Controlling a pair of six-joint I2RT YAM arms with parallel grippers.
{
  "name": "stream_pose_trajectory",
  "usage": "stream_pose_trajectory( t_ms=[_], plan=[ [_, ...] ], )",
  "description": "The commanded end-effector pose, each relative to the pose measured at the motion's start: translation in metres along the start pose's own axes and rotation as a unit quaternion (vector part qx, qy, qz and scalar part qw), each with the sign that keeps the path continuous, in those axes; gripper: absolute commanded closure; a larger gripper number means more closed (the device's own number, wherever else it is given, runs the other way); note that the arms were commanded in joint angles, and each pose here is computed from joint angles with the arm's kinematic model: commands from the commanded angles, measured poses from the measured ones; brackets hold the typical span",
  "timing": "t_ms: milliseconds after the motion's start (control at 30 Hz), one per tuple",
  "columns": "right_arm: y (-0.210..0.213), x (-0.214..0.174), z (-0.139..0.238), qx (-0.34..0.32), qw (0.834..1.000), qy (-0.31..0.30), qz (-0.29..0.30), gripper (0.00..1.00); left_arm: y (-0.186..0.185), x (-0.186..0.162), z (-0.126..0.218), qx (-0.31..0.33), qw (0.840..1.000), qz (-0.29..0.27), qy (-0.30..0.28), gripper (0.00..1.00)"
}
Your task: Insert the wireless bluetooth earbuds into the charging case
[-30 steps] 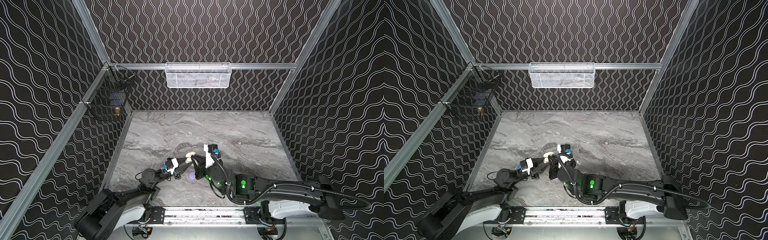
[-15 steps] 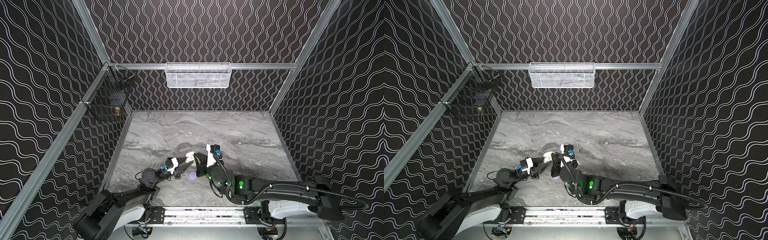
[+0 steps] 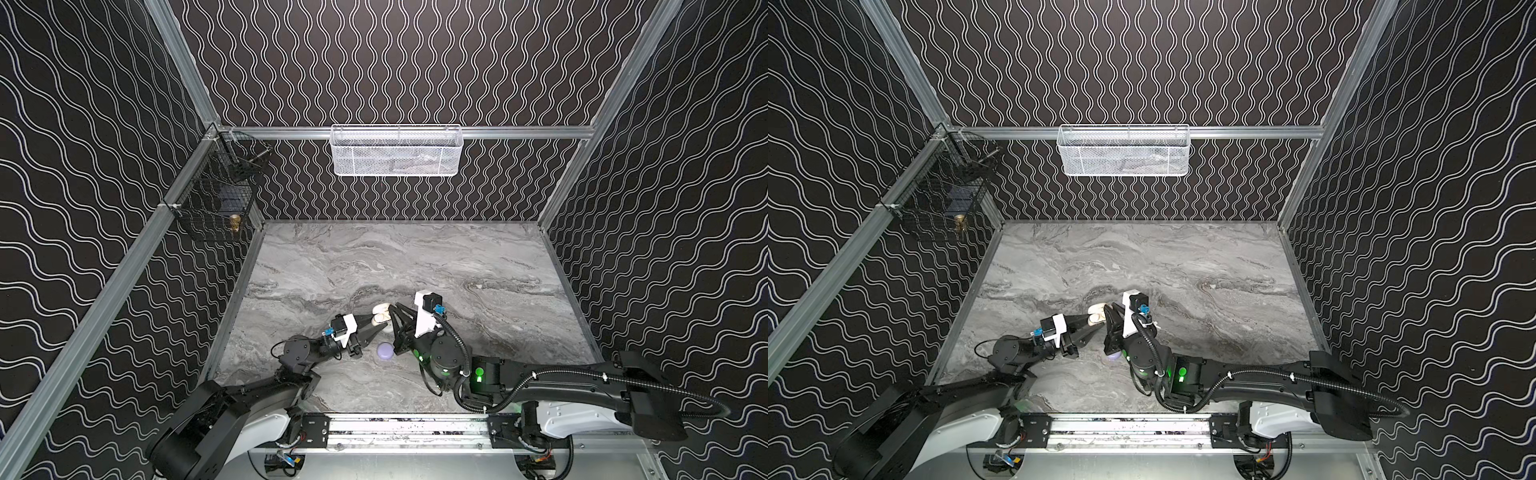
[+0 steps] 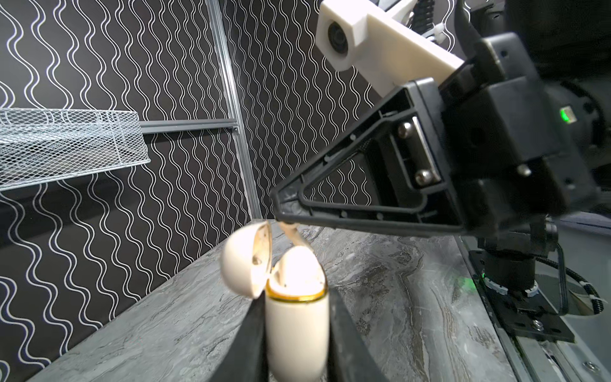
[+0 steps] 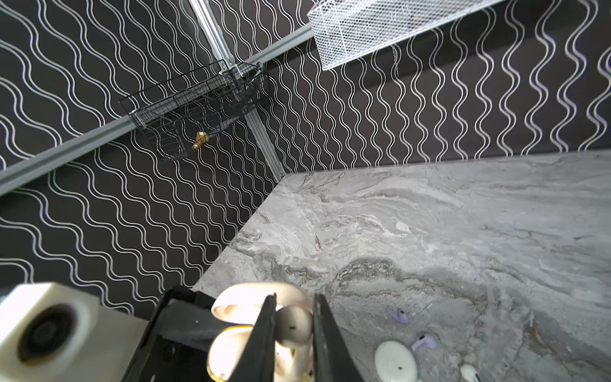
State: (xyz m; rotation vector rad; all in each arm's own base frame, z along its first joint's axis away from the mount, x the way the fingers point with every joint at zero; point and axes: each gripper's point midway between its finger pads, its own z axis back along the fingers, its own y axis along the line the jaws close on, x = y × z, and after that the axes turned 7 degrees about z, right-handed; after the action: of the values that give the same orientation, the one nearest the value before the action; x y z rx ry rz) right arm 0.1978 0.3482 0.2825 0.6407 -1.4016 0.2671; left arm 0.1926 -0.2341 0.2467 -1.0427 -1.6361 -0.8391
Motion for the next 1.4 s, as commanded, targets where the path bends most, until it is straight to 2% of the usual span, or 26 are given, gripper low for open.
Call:
stream_pose_trajectory(
  t_ms=[0,133,467,1367],
  plan=[
    [0.008,0.015,0.001,0.028,0.998,-0.047,0.009,1.0,-0.003,0.011,-0.001,-0.008,1.0,-0.003,-0.018,1.0],
    [0.014,0.018,0.005,0.06,0.996,-0.067,0.016,1.0,-0.003,0.011,-0.001,-0.008,1.0,-0.002,-0.016,1.0],
    [0.01,0.024,0.011,0.076,0.991,-0.103,0.027,1.0,-0.004,0.012,-0.001,-0.01,1.0,-0.004,-0.021,1.0],
    [0.004,0.008,0.002,0.073,0.991,-0.103,0.051,1.0,-0.009,0.017,0.002,-0.018,0.999,-0.011,-0.028,1.0]
  ],
)
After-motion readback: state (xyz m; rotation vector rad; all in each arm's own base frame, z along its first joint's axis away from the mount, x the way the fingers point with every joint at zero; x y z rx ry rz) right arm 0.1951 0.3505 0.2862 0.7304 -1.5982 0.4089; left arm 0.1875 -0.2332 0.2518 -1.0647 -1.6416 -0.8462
